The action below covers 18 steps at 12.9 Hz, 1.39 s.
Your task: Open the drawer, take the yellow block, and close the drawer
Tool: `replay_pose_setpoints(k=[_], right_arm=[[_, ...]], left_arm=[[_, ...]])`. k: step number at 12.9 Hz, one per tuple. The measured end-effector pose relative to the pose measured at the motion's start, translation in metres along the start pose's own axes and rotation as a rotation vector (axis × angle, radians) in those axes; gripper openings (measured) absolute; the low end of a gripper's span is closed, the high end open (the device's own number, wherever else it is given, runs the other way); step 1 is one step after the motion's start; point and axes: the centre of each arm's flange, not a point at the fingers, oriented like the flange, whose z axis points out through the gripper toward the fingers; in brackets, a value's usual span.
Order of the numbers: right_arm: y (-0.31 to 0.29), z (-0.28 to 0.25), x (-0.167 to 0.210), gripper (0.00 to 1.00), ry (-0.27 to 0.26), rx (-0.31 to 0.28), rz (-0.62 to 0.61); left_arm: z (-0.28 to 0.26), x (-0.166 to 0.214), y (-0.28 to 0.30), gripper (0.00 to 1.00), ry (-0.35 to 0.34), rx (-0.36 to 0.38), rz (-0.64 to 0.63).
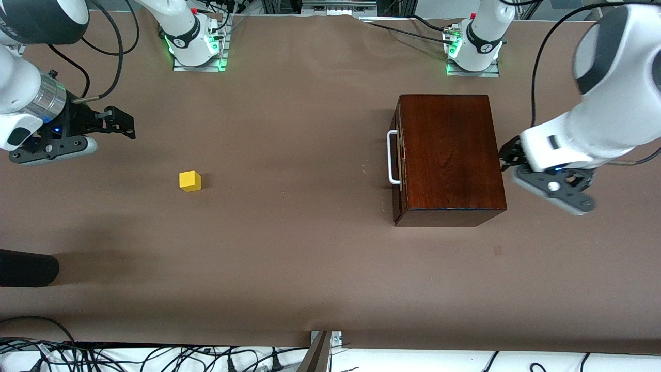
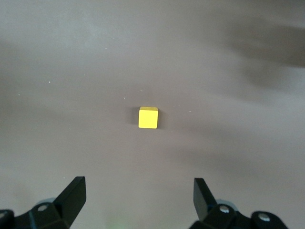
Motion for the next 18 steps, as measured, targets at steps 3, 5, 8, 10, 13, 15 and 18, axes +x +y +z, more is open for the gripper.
replay_pose_setpoints(k=[3,5,8,10,13,15,18], right_arm=[[0.001,-0.011,0.000,1.00,0.018,-0.008,0.000],[0.005,-0.023,0.000,1.00,0.040,-0.011,0.008],[0.010,-0.023,-0.002,1.00,0.023,-0.014,0.016],[0.011,-0.019,0.000,1.00,0.012,-0.016,0.017],[0.014,-0.019,0.001,1.00,0.015,-0.017,0.025],[0.020,-0.022,0.001,1.00,0.027,-0.019,0.035],[0.021,-0.024,0.002,1.00,0.035,-0.020,0.037]], left_arm=[[-0.003,-0.044,-0.031,1.00,0.058,0.006,-0.296],[-0.006,-0.069,-0.033,1.00,0.068,0.007,-0.381],[-0.020,-0.092,-0.026,1.00,0.086,0.011,-0.412],[-0.016,-0.100,-0.022,1.00,0.074,0.005,-0.417],[-0.011,-0.102,-0.019,1.00,0.068,-0.021,-0.423],[-0.011,-0.102,-0.017,1.00,0.070,-0.036,-0.426],[-0.010,-0.103,-0.016,1.00,0.061,-0.047,-0.430]])
